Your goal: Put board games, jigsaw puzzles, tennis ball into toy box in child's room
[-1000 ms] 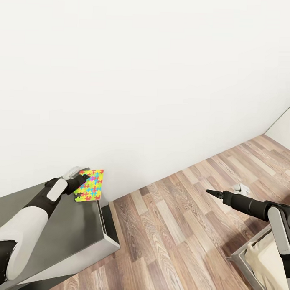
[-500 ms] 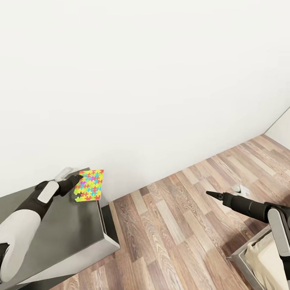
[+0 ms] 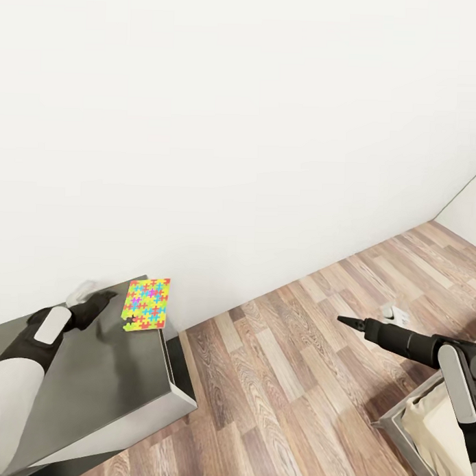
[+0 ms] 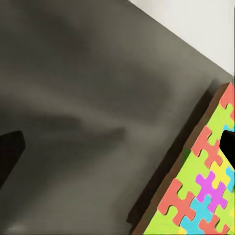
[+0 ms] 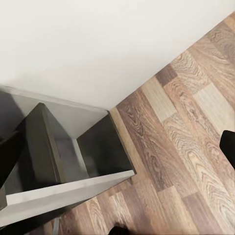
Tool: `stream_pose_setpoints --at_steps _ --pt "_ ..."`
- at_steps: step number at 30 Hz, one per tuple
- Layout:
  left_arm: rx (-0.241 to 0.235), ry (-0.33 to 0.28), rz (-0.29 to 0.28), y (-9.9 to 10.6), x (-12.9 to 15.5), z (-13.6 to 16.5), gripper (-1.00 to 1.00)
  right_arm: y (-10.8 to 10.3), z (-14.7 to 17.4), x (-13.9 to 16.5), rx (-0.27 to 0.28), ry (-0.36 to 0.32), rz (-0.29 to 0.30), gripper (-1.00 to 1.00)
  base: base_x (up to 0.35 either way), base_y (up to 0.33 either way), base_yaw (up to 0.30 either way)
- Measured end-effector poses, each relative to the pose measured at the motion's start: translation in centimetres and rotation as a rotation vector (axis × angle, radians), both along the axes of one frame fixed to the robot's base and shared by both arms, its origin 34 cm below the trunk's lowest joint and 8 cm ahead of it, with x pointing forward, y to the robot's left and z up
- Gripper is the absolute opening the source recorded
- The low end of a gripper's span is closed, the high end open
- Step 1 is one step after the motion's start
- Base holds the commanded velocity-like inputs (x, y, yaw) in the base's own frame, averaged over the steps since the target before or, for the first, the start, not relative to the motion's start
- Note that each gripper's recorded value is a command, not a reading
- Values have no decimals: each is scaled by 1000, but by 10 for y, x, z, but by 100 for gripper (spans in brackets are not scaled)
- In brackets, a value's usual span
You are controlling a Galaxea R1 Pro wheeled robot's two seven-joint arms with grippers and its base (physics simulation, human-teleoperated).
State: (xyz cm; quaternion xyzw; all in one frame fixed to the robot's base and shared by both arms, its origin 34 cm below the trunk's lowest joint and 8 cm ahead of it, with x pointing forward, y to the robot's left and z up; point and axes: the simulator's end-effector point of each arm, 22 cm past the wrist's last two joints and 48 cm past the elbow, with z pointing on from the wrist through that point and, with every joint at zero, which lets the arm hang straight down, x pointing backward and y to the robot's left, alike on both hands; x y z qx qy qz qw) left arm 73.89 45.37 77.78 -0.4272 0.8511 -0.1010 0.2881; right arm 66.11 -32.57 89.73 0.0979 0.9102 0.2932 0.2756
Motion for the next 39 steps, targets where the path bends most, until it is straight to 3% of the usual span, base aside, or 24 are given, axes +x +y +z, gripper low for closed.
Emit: stream_pose_setpoints --at_steps 7,13,20,39 --pt "-30 -86 -38 3 4 30 100 2 -6 -3 8 15 -4 100 0 0 0" --pt "40 -167 -1 39 28 69 100 18 -2 1 38 -1 0 100 0 0 0" --pt "94 -239 3 65 52 112 100 18 -2 1 38 -1 0 100 0 0 0" --pt "105 -239 6 72 51 115 100 18 -2 1 38 -1 0 100 0 0 0"
